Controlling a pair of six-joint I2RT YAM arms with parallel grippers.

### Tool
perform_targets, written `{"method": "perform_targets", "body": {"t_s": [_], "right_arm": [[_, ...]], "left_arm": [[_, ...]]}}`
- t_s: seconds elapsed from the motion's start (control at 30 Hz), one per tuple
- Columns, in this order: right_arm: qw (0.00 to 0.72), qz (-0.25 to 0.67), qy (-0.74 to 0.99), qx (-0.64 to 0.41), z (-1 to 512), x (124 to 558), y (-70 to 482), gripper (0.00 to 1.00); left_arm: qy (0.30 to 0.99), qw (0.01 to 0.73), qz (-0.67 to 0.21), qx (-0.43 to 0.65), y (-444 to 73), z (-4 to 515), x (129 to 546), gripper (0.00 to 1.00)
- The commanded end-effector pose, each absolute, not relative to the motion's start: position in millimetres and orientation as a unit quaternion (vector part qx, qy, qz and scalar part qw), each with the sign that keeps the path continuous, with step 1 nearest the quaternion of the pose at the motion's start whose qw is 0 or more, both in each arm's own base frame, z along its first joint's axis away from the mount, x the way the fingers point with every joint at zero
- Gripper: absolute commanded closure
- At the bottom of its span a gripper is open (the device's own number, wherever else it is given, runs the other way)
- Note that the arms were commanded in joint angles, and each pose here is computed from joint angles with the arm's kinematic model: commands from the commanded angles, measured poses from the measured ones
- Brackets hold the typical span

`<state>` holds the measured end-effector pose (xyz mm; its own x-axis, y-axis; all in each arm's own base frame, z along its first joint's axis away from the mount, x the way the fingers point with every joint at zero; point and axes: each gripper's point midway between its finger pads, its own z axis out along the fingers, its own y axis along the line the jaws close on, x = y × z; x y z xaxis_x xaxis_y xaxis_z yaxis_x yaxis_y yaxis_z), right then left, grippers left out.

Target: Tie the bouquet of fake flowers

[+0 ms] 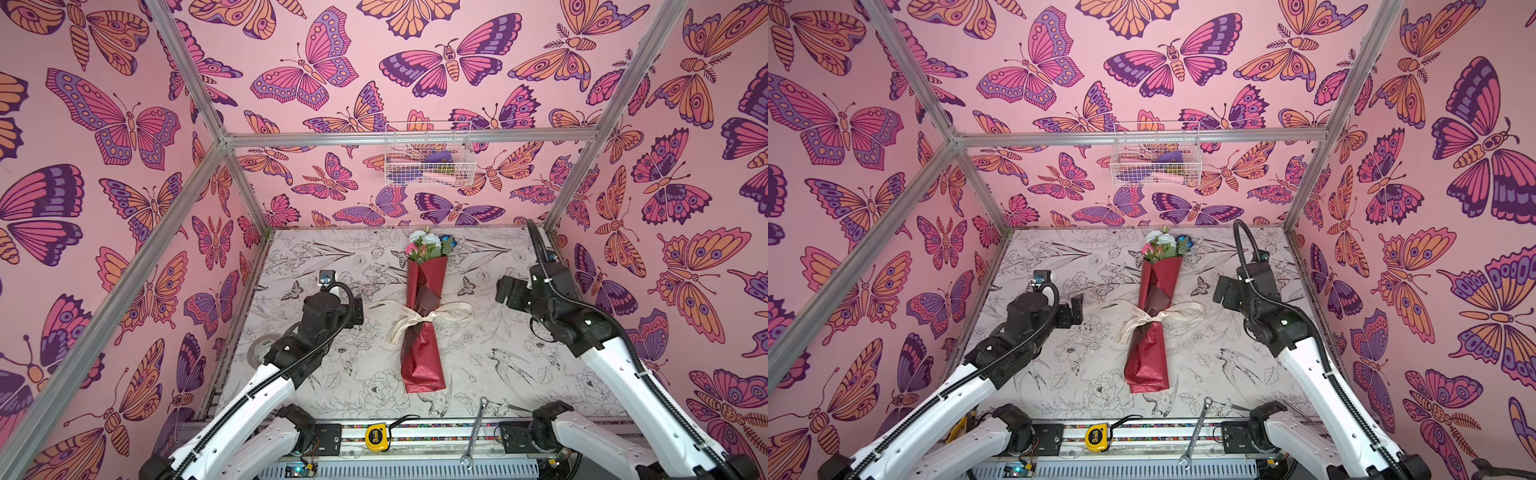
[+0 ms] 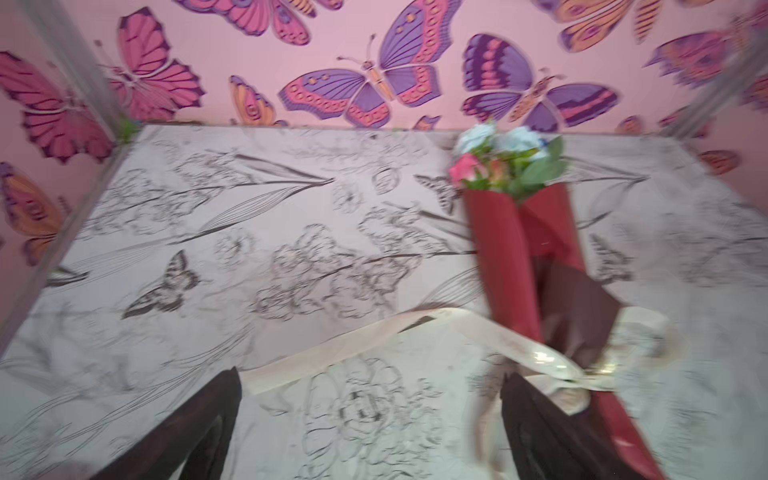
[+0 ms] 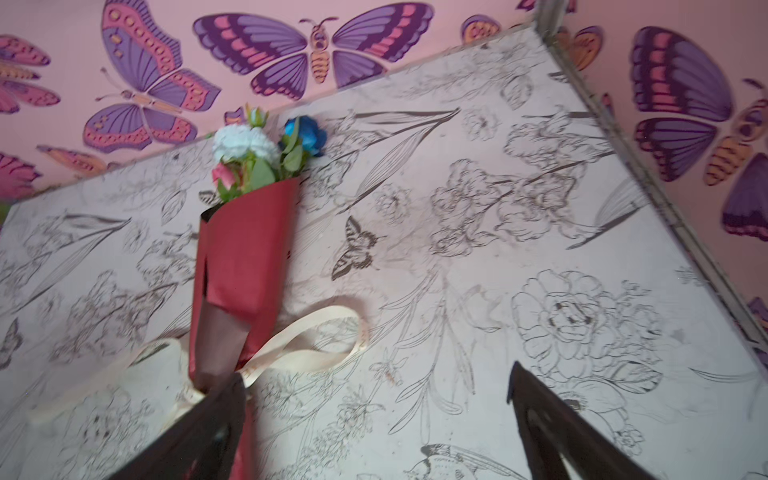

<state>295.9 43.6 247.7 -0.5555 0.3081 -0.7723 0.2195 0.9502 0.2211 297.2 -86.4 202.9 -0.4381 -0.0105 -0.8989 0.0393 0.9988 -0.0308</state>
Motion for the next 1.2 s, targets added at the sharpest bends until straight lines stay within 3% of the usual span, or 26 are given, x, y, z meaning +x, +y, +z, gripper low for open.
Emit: {"method": "perform_targets", "body": {"t_s": [0.0, 0.23, 0.53, 0.77, 0.97, 1.17], "right_arm": [[0.469, -0.014, 0.861, 0.194, 240.2, 297.5, 10.9, 0.01], [0.542, -0.072, 0.827, 0.131, 216.4, 304.3, 0.1, 0.01], [0.577, -0.132, 0.798, 0.111, 186.8, 315.4, -11.5, 0.01], [0.587, -0.108, 0.794, 0.113, 155.6, 340.1, -18.2, 0.01], [0.587, -0.083, 0.799, 0.1, 131.8, 356.5, -15.8, 0.01], [0.589, -0.084, 0.802, 0.052, 122.5, 374.3, -8.9, 0.01]], "left_arm": [[0.809, 0.585, 0.055, -0.013, -50.1, 200.8, 310.0, 0.01], [0.815, 0.574, 0.079, -0.006, -19.2, 159.5, 331.1, 0.01], [0.814, 0.58, 0.019, 0.009, -13.7, 117.2, 353.3, 0.0], [0.808, 0.588, 0.018, 0.026, -6.2, 107.1, 384.9, 0.0], [0.815, 0.579, -0.034, -0.016, 13.0, 85.9, 383.0, 0.0], [0.817, 0.575, -0.029, -0.005, 10.3, 90.0, 390.4, 0.01]]}}
